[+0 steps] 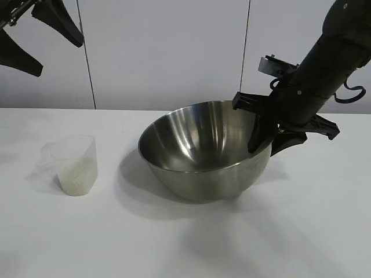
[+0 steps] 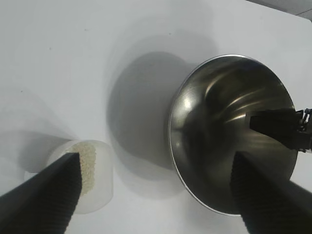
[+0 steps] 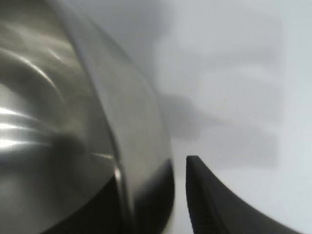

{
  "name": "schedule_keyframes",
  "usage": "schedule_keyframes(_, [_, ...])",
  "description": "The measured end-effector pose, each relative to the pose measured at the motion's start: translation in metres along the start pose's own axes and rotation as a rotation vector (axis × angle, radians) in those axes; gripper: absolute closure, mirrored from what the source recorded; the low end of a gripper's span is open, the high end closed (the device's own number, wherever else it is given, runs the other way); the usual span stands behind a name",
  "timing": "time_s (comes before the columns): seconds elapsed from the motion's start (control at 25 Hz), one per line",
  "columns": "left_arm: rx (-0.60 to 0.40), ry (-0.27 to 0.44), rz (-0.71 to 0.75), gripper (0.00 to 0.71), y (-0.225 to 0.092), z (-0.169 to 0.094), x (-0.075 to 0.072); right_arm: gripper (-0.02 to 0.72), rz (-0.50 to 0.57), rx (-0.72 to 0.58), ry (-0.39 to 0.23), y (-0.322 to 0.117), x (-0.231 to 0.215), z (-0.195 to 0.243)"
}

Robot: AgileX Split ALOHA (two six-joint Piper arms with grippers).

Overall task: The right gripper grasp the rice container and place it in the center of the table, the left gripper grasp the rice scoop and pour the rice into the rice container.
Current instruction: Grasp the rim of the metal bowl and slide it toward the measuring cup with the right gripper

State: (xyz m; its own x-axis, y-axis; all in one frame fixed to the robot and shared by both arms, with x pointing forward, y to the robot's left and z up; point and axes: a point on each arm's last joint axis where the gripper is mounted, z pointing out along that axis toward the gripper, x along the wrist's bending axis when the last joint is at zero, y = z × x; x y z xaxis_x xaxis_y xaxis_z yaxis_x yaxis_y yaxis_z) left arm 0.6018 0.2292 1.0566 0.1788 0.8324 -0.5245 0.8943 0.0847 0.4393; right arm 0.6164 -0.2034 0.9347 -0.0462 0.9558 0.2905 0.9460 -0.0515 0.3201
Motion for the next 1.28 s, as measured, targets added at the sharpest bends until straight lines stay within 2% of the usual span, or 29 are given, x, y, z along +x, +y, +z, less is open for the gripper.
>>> schedule_keyframes(0.52, [0.000,0.000,0.000,0.108,0.000,0.000,0.000,0.499,0.035,0.021,0.082,-0.002,0.007,0.000])
schedule_keyframes(0.96, [0.000,0.000,0.000,0.108,0.000,0.000,0.000,0.499,0.018,0.001,0.106,0.000,0.012,-0.013])
schedule_keyframes(1.28, [0.000,0.000,0.000,0.108,0.000,0.000,0.000,0.499,0.029,-0.010,0.198,0.001,0.024,-0.021])
